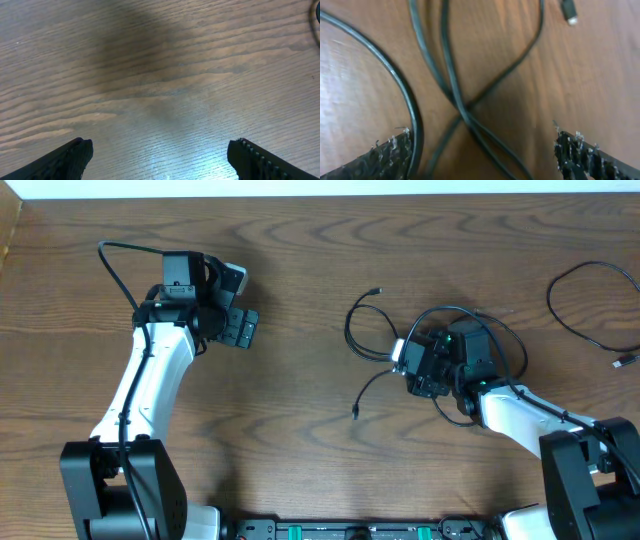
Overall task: Untangle cables
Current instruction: 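Drag the black cable bundle up-right with the right gripper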
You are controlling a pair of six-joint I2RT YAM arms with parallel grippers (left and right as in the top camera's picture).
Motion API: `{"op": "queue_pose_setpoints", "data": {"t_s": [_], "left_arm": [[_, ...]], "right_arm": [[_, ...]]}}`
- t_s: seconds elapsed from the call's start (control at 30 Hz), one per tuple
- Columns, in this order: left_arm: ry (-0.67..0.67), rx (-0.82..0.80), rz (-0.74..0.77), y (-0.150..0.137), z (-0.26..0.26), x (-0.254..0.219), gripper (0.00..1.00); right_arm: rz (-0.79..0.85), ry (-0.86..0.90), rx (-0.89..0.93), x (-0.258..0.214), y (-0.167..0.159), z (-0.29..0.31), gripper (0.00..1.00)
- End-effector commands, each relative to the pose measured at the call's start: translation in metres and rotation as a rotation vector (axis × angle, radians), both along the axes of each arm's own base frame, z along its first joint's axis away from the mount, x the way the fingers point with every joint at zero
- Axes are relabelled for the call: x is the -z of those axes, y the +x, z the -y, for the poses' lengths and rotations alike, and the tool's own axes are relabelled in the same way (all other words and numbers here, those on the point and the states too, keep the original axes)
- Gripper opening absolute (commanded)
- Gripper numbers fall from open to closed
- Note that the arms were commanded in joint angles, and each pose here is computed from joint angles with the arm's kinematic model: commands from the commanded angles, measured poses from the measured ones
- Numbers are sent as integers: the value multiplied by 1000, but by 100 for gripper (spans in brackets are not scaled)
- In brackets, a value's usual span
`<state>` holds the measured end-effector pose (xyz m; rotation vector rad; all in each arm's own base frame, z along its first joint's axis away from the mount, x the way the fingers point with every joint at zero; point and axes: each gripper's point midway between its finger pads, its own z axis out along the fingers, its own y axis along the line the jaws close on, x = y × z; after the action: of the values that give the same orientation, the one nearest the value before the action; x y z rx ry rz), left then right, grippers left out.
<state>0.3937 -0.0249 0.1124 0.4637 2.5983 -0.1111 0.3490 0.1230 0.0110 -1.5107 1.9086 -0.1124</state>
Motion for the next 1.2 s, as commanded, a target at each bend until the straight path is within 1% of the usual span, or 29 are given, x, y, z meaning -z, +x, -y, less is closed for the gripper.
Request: {"op": "queue_pose_setpoints", "data": {"t_s": [0.0,0.17,0.3,0.4,0.57,0.6,0.63,0.67,0.73,0.83,1.0,1.07,1.13,1.17], "left_arm": [[1,-12,-2,2,-2,0,91],[1,-12,-2,2,-2,0,91],[1,-12,-2,2,-2,0,91],[1,-12,-2,2,-2,0,91],[1,-12,-2,2,-2,0,91],[1,-12,-2,2,-2,0,91],[1,-12,-2,2,-2,0,91],[1,-12,-2,2,-2,0,91],[1,-12,-2,2,-2,0,91],[1,-12,-2,2,-2,0,91],[1,-12,-2,2,-2,0,91],[1,-12,-2,2,-2,0,91],[1,-12,-2,2,-2,0,91],[1,-12,-2,2,-2,0,91]], "right_arm": [[-106,-291,65,57,-31,54,91],[-28,-271,49,47,-15,47,92],[-19,-228,22,45,-14,38,92],[-29,-200,3,46,-16,33,89],[-76,-176,13,56,-23,31,79],[-90,-170,22,59,-25,31,75],[-110,-159,38,64,-27,32,68],[-126,-151,46,68,-29,32,64],[-165,-124,56,76,-35,30,51],[-216,-88,66,86,-42,29,34],[-251,-59,71,92,-48,25,24],[-254,-51,80,92,-48,25,16],[-265,-30,100,92,-48,24,1],[-274,-13,110,91,-49,22,1]]}}
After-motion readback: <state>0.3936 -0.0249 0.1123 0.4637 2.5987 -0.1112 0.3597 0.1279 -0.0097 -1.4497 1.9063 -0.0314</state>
